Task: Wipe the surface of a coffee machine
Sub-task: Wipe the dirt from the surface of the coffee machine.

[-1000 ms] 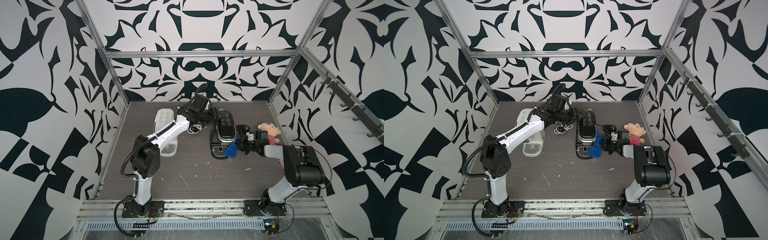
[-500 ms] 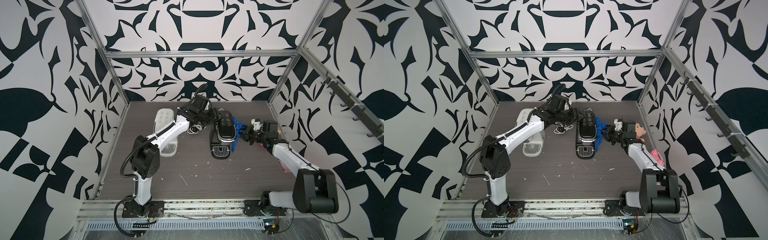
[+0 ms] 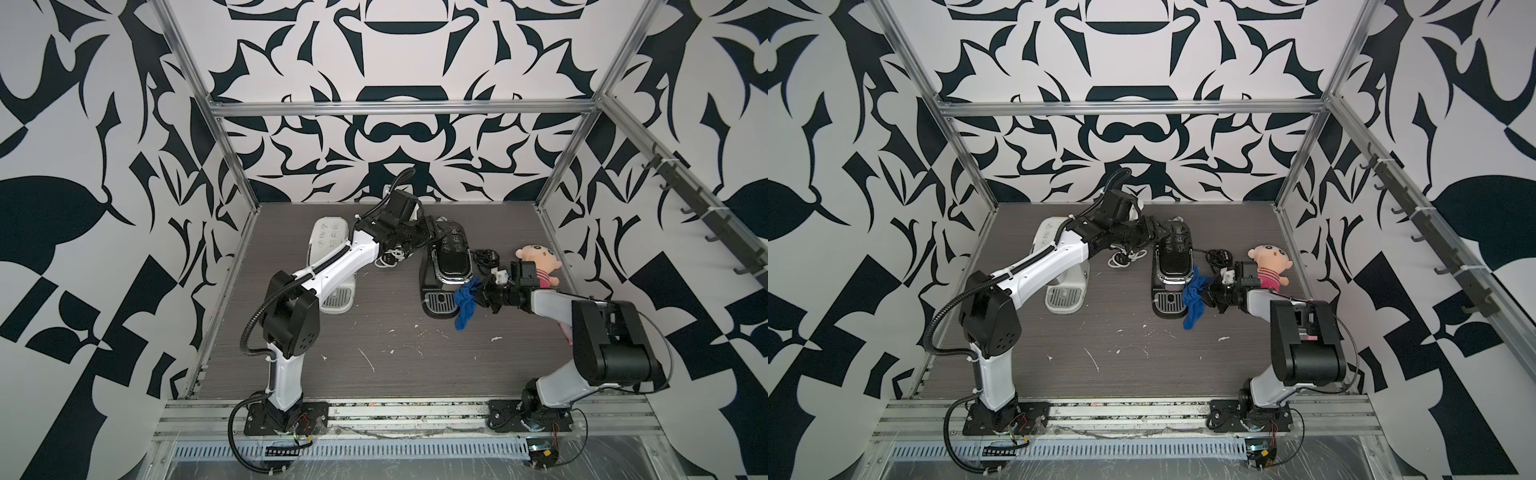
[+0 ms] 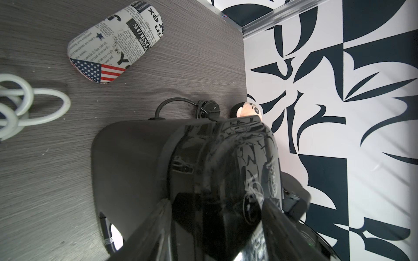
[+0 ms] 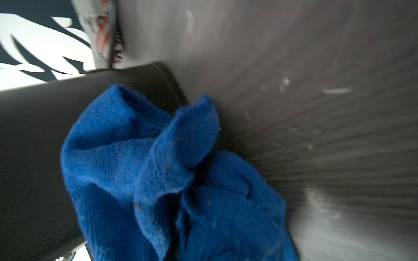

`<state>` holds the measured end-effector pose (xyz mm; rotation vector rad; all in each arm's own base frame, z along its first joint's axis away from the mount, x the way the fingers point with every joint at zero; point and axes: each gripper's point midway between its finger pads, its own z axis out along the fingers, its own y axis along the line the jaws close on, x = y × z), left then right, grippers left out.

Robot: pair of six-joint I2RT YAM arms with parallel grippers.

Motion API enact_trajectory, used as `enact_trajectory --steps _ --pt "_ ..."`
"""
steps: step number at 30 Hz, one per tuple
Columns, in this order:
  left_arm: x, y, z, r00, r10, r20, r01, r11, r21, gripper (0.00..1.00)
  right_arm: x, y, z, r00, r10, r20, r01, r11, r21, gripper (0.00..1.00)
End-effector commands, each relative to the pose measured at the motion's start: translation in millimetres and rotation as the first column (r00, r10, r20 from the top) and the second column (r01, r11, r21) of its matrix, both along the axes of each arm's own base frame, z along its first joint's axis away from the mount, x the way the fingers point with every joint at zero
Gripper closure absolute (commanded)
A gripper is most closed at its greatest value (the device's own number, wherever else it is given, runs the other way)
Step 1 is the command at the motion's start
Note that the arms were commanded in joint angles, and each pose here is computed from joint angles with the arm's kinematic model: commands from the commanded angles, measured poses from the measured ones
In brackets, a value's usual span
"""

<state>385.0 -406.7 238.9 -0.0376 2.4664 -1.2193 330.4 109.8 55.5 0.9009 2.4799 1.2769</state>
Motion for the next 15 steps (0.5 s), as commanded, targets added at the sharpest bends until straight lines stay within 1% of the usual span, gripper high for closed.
enact_trajectory --steps 1,4,5,8,10,12,15 --pt "-18 -6 -9 0.998 -0.038 -0.047 0.039 0.999 0.026 0.34 23 4 76 0.974 0.034 0.222 -0.034 0.999 -0.004 1.0" --pt "-17 -7 -4 0.999 -0.038 -0.037 0.039 0.999 0.018 0.34 19 -7 125 0.954 0.048 0.295 -0.011 0.992 -0.125 1.0" --pt "-16 -7 -3 0.999 -0.038 -0.033 0.039 0.999 0.015 0.34 17 -11 145 0.941 0.043 0.336 0.01 0.988 -0.154 1.0" --pt "-15 -8 -1 0.999 -0.034 -0.028 0.034 0.999 0.004 0.34 6 -18 189 0.911 0.043 0.409 0.053 0.974 -0.222 1.0" --pt "-15 -8 1 0.999 -0.036 -0.024 0.036 0.999 -0.002 0.34 -4 -18 210 0.894 0.061 0.444 0.067 0.962 -0.266 1.0" --pt "-16 -9 -1 0.999 -0.039 -0.027 0.039 0.999 -0.002 0.34 -13 -7 234 0.862 0.109 0.495 0.054 0.952 -0.302 1.0" --pt "-16 -10 -3 0.999 -0.043 -0.03 0.043 0.999 -0.003 0.34 -28 25 259 0.792 0.228 0.567 -0.015 0.935 -0.355 1.0"
